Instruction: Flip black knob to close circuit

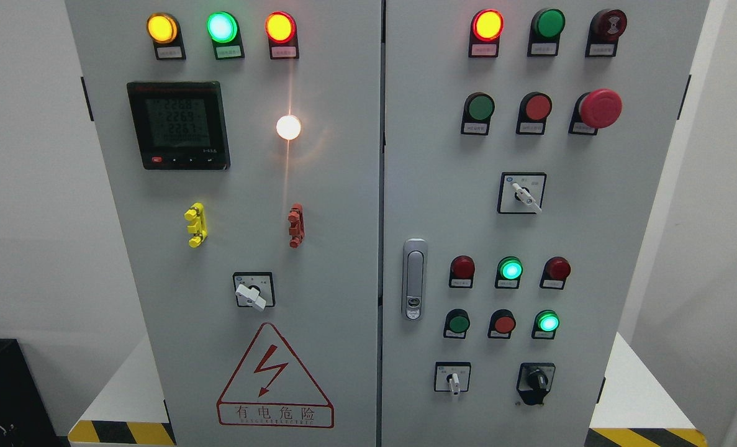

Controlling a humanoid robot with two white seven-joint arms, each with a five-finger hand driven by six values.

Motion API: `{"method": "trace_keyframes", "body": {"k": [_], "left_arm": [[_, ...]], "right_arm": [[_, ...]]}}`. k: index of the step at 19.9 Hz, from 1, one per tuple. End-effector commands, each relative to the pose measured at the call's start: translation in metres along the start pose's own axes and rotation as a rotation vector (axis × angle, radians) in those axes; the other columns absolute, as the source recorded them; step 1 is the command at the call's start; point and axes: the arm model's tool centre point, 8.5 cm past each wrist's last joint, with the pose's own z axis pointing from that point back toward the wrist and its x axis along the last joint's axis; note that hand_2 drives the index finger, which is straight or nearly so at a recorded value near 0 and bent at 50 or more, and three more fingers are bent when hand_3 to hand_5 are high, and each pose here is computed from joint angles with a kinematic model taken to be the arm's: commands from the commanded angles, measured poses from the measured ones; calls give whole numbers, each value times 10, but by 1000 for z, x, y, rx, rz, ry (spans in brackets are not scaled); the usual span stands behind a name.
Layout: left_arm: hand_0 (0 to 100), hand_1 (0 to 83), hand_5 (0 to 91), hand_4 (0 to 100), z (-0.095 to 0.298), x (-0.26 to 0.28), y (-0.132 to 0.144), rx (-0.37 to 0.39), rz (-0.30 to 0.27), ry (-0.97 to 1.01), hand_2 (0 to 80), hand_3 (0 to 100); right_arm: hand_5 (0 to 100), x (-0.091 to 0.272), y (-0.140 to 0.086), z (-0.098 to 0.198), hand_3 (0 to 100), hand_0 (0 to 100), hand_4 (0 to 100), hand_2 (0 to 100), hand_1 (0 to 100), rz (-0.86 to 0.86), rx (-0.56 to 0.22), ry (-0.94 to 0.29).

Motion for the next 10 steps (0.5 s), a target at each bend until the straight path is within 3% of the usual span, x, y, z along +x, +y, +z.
{"method": "trace_keyframes", "body": {"k": [1,5,10], "left_arm": [[120,556,0,0,0,-5,-2,-3,3,-5,0,0],[120,556,0,0,0,-5,-2,-3,3,-5,0,0],[120,556,0,0,0,-5,-2,-3,3,-5,0,0]], "right_arm": [[0,51,5,-7,117,0,30,60,121,10,11,-172],[0,94,11,-4,276,0,235,154,121,24,7,-320],[104,137,14,6,391,0,329,230,123,187,-28,-461]]}}
